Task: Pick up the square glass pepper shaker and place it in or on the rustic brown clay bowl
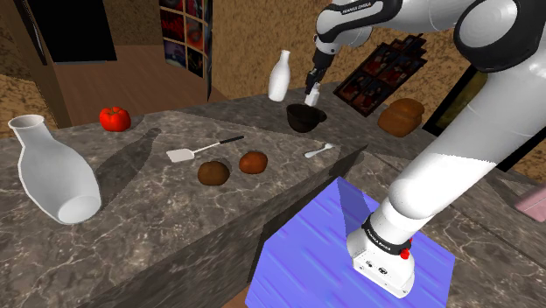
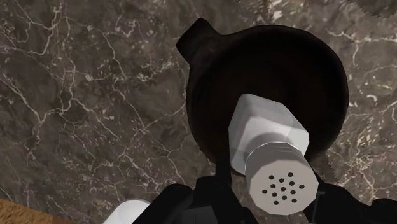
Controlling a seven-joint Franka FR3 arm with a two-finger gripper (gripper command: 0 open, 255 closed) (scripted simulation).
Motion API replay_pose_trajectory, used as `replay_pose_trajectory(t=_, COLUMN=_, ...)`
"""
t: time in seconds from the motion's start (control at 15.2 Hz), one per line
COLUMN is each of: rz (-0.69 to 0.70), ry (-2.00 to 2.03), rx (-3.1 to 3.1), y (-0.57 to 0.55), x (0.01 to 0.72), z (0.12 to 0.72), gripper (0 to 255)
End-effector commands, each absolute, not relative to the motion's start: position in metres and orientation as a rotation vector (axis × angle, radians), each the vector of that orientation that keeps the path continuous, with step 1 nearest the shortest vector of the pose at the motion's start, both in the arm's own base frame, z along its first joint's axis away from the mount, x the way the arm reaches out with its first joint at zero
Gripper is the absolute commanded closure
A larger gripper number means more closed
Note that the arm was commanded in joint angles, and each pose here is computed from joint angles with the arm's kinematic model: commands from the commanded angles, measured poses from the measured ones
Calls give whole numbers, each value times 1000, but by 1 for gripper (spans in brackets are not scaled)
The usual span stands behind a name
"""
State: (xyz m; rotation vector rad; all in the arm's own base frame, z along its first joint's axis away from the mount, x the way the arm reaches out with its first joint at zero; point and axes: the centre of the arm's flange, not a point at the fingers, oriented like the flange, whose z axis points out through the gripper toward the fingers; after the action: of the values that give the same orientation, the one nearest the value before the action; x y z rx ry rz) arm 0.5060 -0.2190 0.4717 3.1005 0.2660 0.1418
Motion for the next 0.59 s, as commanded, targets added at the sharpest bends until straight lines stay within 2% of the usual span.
replay_pose_trajectory(t=0.0, rz=143, ry=266, rx=3100, y=-219, x=506, z=461, gripper=255)
replay_pose_trajectory(t=0.53, rz=143, ry=266, rx=3100, y=-219, x=506, z=443, gripper=255)
